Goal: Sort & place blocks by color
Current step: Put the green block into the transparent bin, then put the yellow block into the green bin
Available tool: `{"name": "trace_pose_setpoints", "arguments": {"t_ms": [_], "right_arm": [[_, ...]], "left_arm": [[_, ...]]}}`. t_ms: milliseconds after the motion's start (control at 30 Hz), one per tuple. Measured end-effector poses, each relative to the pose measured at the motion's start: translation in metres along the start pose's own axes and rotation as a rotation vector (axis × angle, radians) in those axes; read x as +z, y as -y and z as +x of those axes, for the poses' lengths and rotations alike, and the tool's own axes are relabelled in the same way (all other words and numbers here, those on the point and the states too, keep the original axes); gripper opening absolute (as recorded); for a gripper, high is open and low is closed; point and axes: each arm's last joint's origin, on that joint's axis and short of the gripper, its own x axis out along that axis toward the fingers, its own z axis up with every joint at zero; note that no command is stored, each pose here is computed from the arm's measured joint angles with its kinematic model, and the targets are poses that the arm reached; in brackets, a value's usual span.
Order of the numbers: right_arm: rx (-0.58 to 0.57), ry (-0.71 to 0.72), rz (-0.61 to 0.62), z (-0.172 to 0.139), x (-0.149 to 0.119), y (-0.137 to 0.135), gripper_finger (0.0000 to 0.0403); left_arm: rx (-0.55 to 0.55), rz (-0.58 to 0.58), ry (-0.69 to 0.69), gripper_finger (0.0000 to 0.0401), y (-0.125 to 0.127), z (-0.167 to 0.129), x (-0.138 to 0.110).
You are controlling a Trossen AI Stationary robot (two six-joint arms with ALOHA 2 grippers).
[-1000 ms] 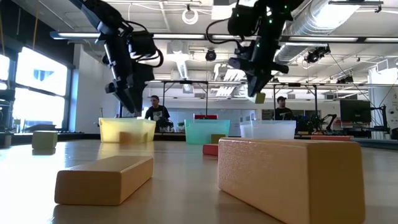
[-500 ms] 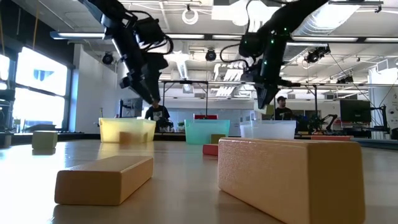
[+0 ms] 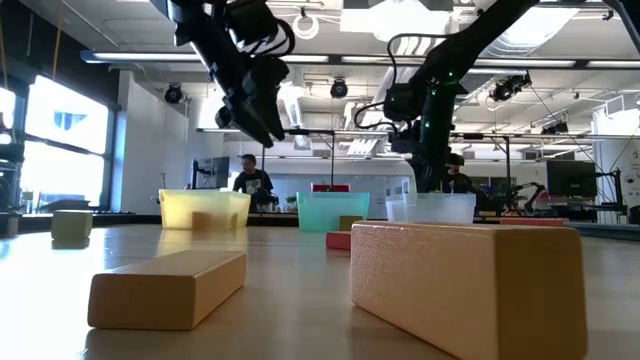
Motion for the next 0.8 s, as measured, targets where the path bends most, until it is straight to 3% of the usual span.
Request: {"name": "trace_pose_setpoints", "arguments": {"t_ms": [367, 800], "right_arm": [[-0.001, 0.001, -0.055, 0.000, 0.000, 0.001, 0.0049], [-0.048, 0.054, -0.069, -0.005, 0.004, 0.002, 0.0165]], "left_arm": [[-0.069, -0.067, -0.017, 0.0188, 0.035, -0.002, -0.009], [-0.182, -0.126, -0.069, 0.0188, 0.062, -0.006, -0.019]]}}
